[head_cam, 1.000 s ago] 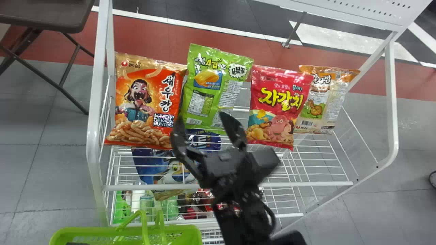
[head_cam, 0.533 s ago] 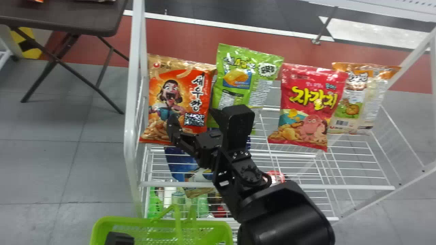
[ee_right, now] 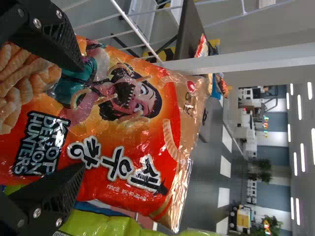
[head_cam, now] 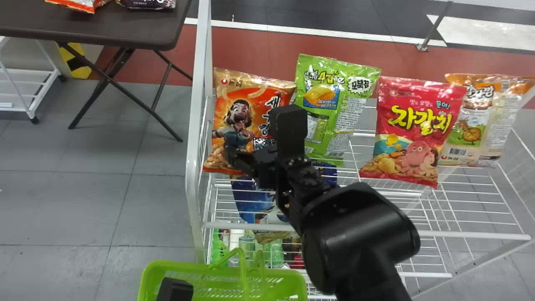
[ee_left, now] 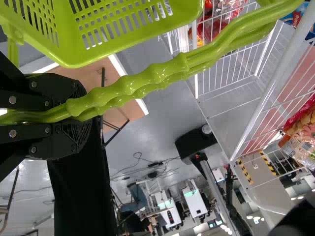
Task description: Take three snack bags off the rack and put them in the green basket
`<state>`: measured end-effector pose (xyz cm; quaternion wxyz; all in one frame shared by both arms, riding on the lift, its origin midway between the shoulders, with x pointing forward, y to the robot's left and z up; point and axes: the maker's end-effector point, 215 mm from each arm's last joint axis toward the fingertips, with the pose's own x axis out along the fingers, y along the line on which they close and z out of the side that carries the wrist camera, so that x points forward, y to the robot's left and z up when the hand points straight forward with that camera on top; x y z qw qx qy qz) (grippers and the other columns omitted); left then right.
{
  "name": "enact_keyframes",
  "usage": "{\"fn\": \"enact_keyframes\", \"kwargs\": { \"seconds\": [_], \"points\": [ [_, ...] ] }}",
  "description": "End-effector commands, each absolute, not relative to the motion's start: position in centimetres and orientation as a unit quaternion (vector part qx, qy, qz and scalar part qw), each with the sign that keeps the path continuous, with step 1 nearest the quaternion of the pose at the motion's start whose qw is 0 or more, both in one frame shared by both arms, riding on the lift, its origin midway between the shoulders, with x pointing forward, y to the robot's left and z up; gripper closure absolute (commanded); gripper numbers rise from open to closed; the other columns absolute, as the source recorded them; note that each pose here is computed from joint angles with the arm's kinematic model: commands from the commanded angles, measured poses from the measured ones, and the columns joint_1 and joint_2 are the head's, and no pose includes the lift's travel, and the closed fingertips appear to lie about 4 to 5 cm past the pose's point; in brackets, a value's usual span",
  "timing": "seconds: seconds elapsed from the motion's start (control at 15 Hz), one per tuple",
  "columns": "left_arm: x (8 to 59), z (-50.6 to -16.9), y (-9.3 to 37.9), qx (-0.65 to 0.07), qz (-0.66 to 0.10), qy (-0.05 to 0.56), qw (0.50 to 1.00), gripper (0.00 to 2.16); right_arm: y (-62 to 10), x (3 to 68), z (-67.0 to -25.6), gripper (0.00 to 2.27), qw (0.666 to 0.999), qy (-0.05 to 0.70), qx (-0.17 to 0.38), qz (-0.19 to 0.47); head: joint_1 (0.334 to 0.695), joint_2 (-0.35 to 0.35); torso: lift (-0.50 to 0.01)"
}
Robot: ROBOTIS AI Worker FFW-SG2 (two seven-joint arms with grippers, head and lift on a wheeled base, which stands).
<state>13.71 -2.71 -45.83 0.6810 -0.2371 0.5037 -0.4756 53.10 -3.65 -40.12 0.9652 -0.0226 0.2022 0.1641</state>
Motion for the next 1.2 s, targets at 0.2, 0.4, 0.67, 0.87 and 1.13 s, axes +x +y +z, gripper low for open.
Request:
{"fn": "enact_keyframes", "kwargs": {
  "seconds": [0.2, 0.4, 0.67, 0.87, 1.13],
  "points": [
    [14.2, -46.0, -2.4, -0.236, -0.471, 0.503, 0.685, 1.54, -3.1, 52.2, -40.4, 2.20, 0.953, 0.218, 0.001, 0.209, 0.695, -0.104, -0.026],
    [14.3, -46.0, -2.6, -0.237, -0.472, 0.502, 0.685, 1.54, -2.9, 51.4, -37.9, 2.22, 0.957, 0.187, 0.003, 0.221, 0.695, -0.093, -0.026],
    [14.6, -45.9, -2.6, -0.236, -0.472, 0.498, 0.689, 1.54, -3.5, 47.5, -36.5, 2.22, 0.942, 0.228, 0.012, 0.248, 0.695, -0.095, -0.026],
    [14.7, -46.0, -2.4, -0.235, -0.469, 0.498, 0.690, 1.54, -6.0, 43.4, -34.0, 2.22, 0.937, 0.227, 0.028, 0.263, 0.695, -0.111, -0.026],
    [14.8, -45.7, -2.5, -0.236, -0.471, 0.496, 0.690, 1.54, -12.4, 37.7, -31.6, 2.22, 0.943, 0.232, 0.037, 0.236, 0.695, -0.197, -0.026]
  ]
}}
